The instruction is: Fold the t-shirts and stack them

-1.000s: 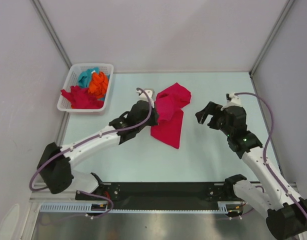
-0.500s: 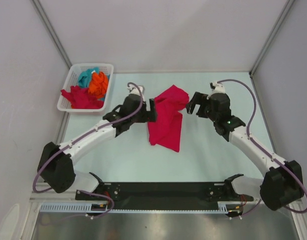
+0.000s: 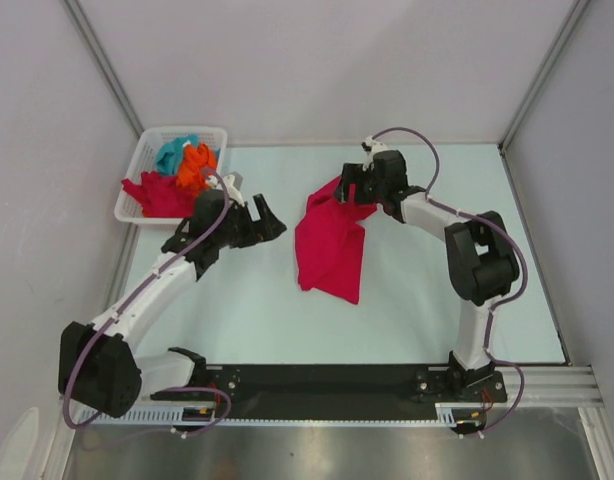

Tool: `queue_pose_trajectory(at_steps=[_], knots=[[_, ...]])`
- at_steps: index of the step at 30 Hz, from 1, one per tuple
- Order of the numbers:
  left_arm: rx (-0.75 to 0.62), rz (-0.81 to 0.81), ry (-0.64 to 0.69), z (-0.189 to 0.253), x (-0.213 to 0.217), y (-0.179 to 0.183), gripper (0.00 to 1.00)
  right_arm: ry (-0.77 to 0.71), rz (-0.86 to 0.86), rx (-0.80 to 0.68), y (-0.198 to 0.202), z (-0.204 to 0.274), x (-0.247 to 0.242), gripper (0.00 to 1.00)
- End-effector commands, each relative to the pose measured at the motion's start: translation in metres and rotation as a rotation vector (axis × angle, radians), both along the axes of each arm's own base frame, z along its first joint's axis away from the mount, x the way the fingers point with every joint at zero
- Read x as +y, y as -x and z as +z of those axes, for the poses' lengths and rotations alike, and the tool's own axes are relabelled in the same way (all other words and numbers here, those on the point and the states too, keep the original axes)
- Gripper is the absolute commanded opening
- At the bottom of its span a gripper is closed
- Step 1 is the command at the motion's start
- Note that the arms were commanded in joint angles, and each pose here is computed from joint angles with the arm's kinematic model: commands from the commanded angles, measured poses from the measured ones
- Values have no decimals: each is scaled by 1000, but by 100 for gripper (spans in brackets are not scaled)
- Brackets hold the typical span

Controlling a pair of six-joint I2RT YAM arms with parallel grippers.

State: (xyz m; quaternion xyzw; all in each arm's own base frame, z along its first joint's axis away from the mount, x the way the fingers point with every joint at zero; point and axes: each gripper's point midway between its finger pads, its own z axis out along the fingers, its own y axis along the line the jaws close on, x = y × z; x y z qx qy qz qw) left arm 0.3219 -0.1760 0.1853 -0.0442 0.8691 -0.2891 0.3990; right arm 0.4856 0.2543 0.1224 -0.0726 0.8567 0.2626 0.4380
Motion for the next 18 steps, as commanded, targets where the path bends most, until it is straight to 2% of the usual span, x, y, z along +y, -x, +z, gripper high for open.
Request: queue_pose_trajectory(at_steps=[1,3,4,5,7,9,13,14,16,18], knots=[[67,-66,14,-27,-21,9,95,-41,77,-17,-9,9,24,76],[66,-75,-15,-27,-28,3,95,-35,84,-15,-10,8,28,57],[63,-97,-28,-28,-34,3,94,-24,83,-2,-9,5,28,41],[49,-88,-36,-23,-35,-4,95,-22,76,1,-10,6,27,31],[61,-99,-54,-30,-41,-11,95,-22,64,11,-7,6,24,13],[41,-71,-88,-28,-43,-27,95,-35,49,25,0,9,19,1],[29,-97,-179,-38,-70,-54,93,-64,11,16,4,19,13,0],[-26,-104,-187,-19,-81,-67,93,-64,2,21,3,19,11,0],[-104,-89,-302,-2,-93,-85,91,-62,-25,37,-1,17,7,0],[-82,-91,-423,-23,-102,-96,87,-63,-61,52,-6,15,-1,0]])
